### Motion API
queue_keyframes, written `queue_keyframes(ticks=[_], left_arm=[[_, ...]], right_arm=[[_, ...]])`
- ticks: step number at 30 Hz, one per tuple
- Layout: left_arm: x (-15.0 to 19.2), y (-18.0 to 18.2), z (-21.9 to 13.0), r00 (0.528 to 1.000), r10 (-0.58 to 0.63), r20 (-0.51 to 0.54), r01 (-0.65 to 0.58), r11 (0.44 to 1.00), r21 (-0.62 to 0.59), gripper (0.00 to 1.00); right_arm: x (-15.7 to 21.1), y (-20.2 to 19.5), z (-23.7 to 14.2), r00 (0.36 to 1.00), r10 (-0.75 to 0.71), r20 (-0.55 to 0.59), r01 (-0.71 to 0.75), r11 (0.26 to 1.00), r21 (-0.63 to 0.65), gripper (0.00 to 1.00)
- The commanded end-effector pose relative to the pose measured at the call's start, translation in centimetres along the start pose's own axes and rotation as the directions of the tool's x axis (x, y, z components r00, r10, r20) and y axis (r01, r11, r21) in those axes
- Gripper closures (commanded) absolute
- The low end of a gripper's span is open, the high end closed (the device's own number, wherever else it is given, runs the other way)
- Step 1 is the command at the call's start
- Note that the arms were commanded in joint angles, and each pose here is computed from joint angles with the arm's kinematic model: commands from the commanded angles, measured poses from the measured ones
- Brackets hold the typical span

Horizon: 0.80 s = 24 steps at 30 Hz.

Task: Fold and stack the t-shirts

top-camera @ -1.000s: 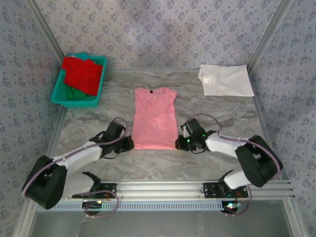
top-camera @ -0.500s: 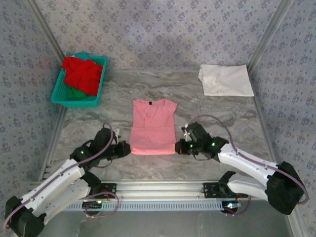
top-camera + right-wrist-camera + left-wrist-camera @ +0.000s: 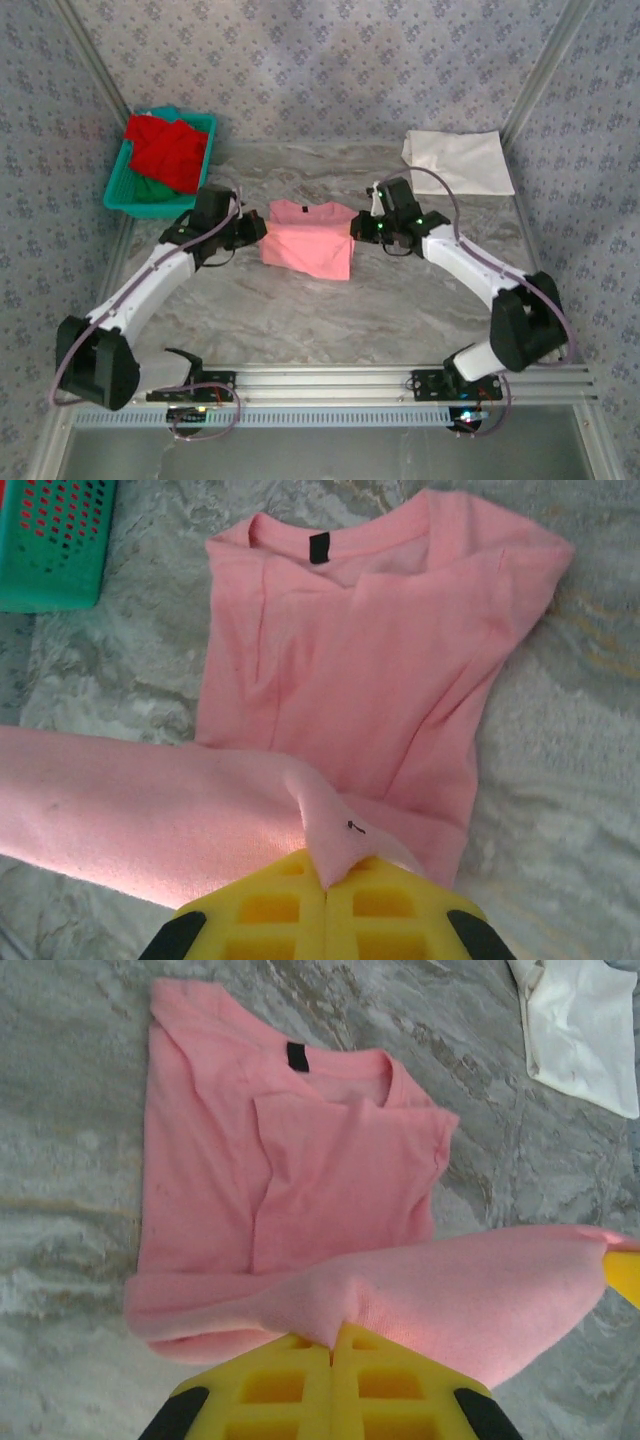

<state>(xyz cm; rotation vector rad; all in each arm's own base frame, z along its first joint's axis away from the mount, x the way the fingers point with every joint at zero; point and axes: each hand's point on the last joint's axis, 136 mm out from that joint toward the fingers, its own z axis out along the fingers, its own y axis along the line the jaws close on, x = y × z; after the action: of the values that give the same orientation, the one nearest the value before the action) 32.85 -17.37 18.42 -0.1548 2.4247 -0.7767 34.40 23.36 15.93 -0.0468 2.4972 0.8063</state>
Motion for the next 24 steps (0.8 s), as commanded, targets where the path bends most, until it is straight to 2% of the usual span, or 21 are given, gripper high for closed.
queue_keyframes(ticks=[1,8,12,17,24], left_arm=[[-2.5,-0.1,0.6,0.998,0.035,0.046,-0.036,0.999,0.020,1.00],[-5.5,-0.6,1.2,0.997,0.046,0.067,-0.048,0.999,0.016,1.00],[-5.5,-1.5,0.6,0.996,0.052,0.071,-0.055,0.997,0.052,1.00],[-4.4,-0.9,0.1,0.997,0.058,0.057,-0.060,0.998,0.031,1.00],[-6.2,0.1,1.4,0.994,0.094,0.064,-0.093,0.996,-0.015,1.00]], right_arm=[[-2.2,0.4,1.0,0.999,-0.052,0.013,0.053,0.998,-0.017,1.00],[-5.9,0.7,1.9,0.998,-0.058,0.024,0.059,0.998,-0.018,1.00],[-6.2,1.5,0.7,0.997,-0.065,0.046,0.067,0.997,-0.033,1.00],[-5.9,1.1,-0.5,0.996,-0.064,0.069,0.065,0.998,-0.019,1.00],[-7.3,0.7,0.3,0.993,-0.078,0.090,0.079,0.997,-0.007,1.00]])
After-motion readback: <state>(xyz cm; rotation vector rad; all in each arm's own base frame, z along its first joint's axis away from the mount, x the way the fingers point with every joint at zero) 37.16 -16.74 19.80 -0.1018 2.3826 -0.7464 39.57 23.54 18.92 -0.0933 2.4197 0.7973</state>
